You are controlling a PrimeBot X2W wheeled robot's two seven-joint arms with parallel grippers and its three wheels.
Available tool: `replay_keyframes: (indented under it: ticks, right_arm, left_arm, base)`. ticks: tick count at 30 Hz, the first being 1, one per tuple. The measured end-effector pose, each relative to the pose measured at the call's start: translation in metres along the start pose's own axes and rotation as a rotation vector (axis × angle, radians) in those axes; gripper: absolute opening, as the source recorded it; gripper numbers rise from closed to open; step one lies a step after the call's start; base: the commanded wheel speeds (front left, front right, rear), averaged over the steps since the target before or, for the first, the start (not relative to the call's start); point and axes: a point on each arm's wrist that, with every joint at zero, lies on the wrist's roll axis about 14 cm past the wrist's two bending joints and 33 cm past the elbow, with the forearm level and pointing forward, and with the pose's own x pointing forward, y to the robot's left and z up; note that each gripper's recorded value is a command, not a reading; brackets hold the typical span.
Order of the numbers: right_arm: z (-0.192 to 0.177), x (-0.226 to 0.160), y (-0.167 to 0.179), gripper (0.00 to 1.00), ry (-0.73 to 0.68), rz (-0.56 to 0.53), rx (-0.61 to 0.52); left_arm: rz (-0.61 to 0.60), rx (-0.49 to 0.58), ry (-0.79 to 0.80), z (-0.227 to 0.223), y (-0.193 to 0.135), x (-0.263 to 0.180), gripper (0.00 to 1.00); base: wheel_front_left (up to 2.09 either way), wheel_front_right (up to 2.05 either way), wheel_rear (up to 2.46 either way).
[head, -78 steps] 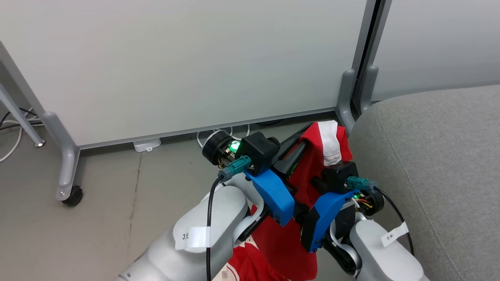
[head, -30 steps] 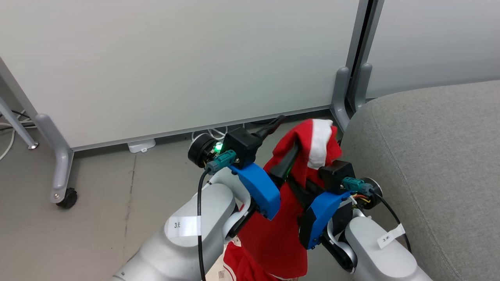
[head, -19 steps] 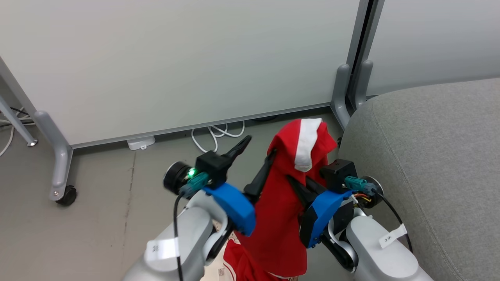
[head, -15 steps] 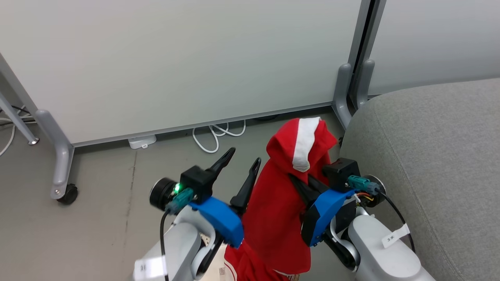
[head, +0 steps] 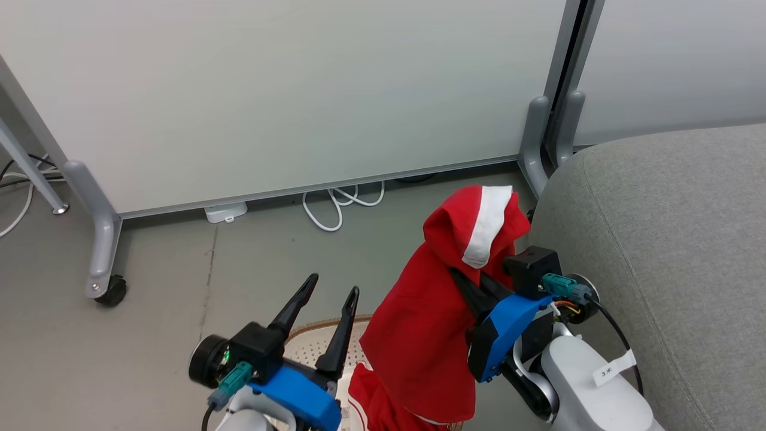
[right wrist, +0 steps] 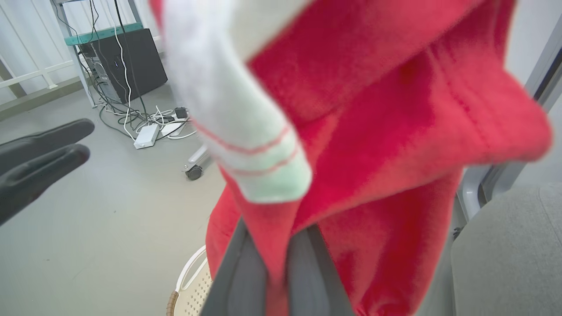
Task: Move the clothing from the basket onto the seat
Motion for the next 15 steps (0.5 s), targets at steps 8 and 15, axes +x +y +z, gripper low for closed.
replay_keyframes:
  ticks: [8,15]
  right_arm:
    - [-0.001,-0.004,-0.001,0.00,0.003,-0.008,0.004]
    - [-0.003,-0.005,-0.003,0.00,0.007,-0.015,0.008]
  left_arm:
    - [0.066,-0.009,0.022,-0.012,0.013,-0.018,1.00]
    - [0.085,-0.016,0.021,-0.014,0.015,-0.020,1.00]
  base:
    - [0.00,0.00,0.00]
    - [0.00,0.00,0.00]
